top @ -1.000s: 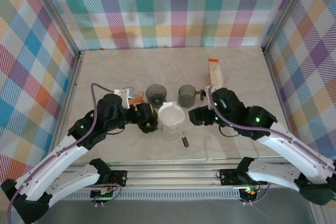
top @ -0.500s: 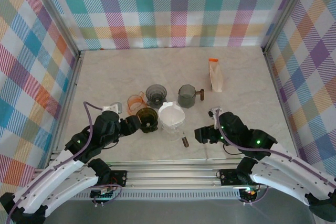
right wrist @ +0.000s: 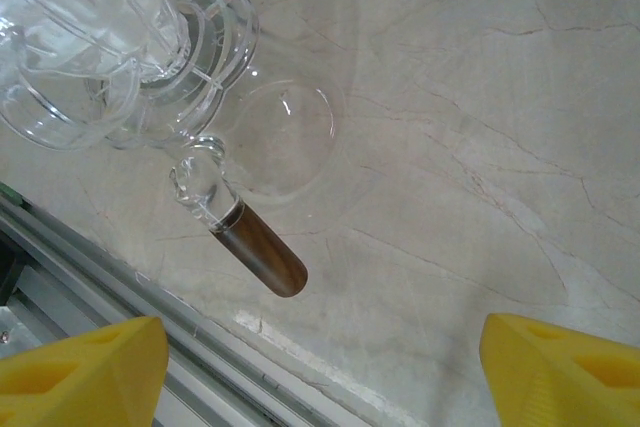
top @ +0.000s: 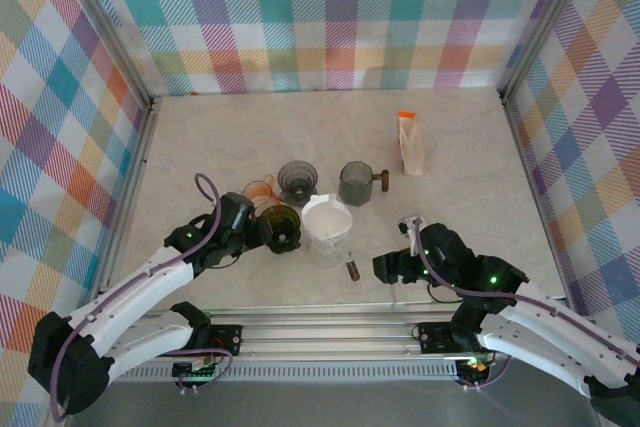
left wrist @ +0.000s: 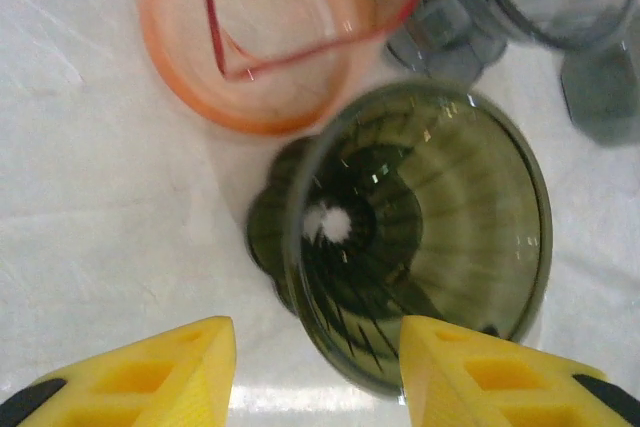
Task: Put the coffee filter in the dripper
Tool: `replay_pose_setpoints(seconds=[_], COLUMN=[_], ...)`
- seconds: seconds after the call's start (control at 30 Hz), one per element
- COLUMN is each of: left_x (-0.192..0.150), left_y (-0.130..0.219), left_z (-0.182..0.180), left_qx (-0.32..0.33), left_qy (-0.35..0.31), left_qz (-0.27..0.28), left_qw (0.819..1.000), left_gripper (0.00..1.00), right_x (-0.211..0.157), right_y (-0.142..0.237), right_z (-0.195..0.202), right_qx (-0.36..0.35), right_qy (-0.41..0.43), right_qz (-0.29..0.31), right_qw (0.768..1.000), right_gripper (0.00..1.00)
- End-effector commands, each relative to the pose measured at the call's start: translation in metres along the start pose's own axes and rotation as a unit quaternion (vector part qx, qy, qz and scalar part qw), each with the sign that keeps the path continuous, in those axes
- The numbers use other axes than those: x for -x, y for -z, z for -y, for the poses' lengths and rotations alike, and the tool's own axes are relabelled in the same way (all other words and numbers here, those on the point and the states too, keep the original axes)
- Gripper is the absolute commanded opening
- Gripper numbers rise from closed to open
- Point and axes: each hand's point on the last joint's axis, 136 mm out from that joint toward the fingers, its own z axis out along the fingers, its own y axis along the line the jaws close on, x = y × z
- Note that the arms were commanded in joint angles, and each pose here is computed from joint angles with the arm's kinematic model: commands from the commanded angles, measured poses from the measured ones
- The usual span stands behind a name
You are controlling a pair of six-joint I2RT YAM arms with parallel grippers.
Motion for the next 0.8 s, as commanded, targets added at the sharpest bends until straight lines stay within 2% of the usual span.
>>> replay_pose_setpoints(seconds=[0.0, 0.27, 0.37, 0.43, 0.6, 0.77], left_x=[0.032, 0.072, 0.091, 0.102, 0.104, 0.118], left_y=[0.002, -0.018, -0.026, -0.031, -0.047, -0.054], left_z=[0.015, 0.036, 0.028, 0.025, 0.035, 0.029], left_qx=[-0.018, 0.012, 0.058, 0.066, 0.049, 0.089], left_qy=[-0.013, -0.045, -0.037, -0.029, -0.039, -0.049], left_qz=[0.029, 0.043, 0.047, 0.048, 0.027, 0.041], left_qw=[0.999, 0.998, 0.997, 0.996, 0.998, 0.994], left_gripper=[0.47, 0.49, 0.42, 0.41, 0.53, 0.55], right_x=[-0.001, -0.003, -0.002, -0.002, -0.009, -0.011], right_y=[-0.003, -0.006, -0.005, -0.004, -0.005, -0.007], right_z=[-0.004, -0.005, -0.007, -0.008, -0.008, -0.007], right_qx=[0.015, 0.022, 0.025, 0.029, 0.033, 0.036], right_qy=[-0.01, -0.006, -0.005, -0.005, 0.001, -0.001], right_qz=[0.001, -0.002, -0.001, 0.0, -0.011, -0.01], right_qw=[1.0, 1.0, 1.0, 1.0, 0.999, 0.999], right_gripper=[0.81, 0.81, 0.81, 0.81, 0.81, 0.81])
